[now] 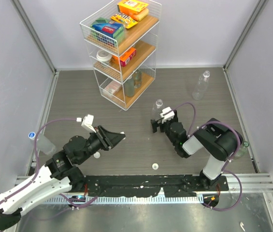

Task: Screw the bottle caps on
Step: Pick up the plastic bottle at the center of the board.

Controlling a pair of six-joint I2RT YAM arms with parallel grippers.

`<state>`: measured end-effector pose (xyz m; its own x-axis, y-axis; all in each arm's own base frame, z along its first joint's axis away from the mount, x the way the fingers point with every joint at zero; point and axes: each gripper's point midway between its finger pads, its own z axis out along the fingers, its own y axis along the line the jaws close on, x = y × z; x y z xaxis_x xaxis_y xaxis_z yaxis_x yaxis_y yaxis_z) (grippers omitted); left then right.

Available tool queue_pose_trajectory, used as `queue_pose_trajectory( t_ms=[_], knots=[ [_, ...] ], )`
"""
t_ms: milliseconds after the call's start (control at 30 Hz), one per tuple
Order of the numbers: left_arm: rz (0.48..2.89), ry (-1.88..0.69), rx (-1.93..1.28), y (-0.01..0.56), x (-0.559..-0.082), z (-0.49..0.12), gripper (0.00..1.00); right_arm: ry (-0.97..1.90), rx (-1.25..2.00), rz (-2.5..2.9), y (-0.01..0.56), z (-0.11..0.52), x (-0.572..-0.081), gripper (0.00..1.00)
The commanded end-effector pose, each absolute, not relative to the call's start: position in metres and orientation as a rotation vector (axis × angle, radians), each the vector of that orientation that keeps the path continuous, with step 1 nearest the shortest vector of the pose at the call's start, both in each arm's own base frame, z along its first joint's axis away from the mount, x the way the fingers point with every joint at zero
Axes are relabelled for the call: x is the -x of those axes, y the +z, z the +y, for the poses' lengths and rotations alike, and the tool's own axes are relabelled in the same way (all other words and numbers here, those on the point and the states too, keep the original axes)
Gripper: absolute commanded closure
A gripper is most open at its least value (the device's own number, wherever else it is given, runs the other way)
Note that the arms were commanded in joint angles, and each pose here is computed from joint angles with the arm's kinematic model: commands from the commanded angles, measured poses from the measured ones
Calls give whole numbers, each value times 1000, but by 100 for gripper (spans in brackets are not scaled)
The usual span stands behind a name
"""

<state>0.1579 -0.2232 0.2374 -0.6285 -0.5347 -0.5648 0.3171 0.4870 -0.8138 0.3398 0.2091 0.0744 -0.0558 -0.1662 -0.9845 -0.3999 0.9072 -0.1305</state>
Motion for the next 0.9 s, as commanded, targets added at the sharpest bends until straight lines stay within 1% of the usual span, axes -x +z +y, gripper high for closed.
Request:
queue_pose_trajectory(
  t_ms=[0, 300, 467, 700, 767, 833, 867],
  knots=[
    [1827, -1252, 163, 259, -158, -220, 84, 354, 226, 1314, 164, 207, -364, 0],
    [1843, -1228, 165, 254, -161, -220, 85, 376, 274, 1289, 164, 217, -372, 0],
    [1849, -1222, 162, 255, -162, -222, 85, 336, 231, 1277, 171, 211, -382, 0],
    [1861, -1201, 152, 254, -166, -225, 86, 329, 227, 1249, 179, 213, -393, 5],
    [1866, -1197, 147, 254, -166, -225, 86, 327, 238, 1240, 181, 213, -397, 8],
    [1872, -1191, 145, 253, -166, -225, 86, 328, 236, 1235, 182, 213, -401, 15],
    [1874, -1188, 144, 252, -166, -226, 87, 328, 241, 1235, 181, 213, -403, 23]
  ],
)
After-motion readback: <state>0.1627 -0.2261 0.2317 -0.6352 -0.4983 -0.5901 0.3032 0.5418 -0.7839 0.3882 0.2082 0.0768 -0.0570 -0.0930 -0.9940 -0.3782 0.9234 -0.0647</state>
